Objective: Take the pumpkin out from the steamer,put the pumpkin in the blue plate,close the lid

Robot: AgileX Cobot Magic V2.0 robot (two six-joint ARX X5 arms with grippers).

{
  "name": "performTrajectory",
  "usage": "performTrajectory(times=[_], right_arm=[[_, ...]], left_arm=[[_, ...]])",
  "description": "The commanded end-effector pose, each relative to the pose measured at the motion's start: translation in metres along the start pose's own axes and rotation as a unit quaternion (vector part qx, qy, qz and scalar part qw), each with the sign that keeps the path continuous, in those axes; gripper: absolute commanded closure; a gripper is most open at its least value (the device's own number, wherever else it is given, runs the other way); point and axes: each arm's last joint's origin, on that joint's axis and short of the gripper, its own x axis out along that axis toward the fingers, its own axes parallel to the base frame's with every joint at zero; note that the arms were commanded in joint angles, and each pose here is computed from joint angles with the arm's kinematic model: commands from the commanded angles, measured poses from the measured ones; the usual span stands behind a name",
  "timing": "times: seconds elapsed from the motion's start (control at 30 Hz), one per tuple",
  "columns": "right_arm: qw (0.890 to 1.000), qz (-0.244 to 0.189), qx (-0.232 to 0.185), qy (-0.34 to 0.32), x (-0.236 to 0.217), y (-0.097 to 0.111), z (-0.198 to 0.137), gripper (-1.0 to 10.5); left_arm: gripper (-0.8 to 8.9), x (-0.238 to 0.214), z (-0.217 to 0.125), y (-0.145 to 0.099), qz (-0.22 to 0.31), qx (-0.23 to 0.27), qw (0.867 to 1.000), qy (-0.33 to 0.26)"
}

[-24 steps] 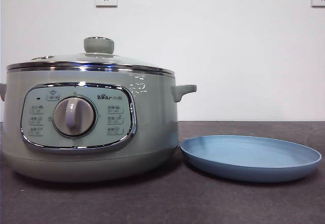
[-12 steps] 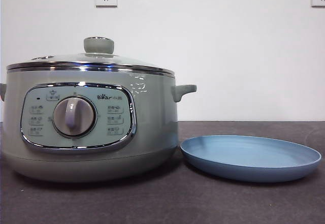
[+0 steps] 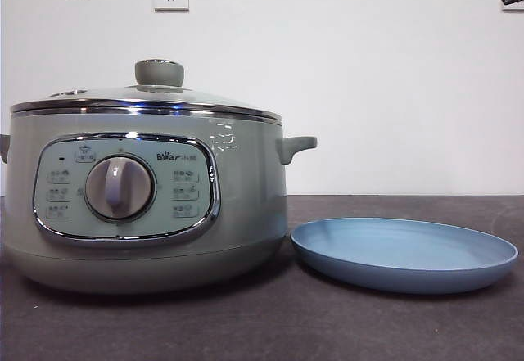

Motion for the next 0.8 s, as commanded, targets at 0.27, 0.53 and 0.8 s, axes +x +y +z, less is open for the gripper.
performTrajectory(times=[0.27,0.53,0.8], right_arm=[[1.0,0.0,0.005,0.004,0.0,0.0,0.0,3.5],[1.0,0.0,0.006,0.006,0.0,0.0,-0.001,3.5],[1.0,-0.001,0.007,0.007,0.0,0.0,-0.001,3.5]], left_arm=[[3.73,0.051,0.008,-0.017,0.025,0.068,0.995,0.071],[3.73,0.086,-0.006,-0.013,0.049,0.083,0.987,0.132],[3.77,0.09,-0.009,-0.013,0.055,0.084,0.985,0.142]])
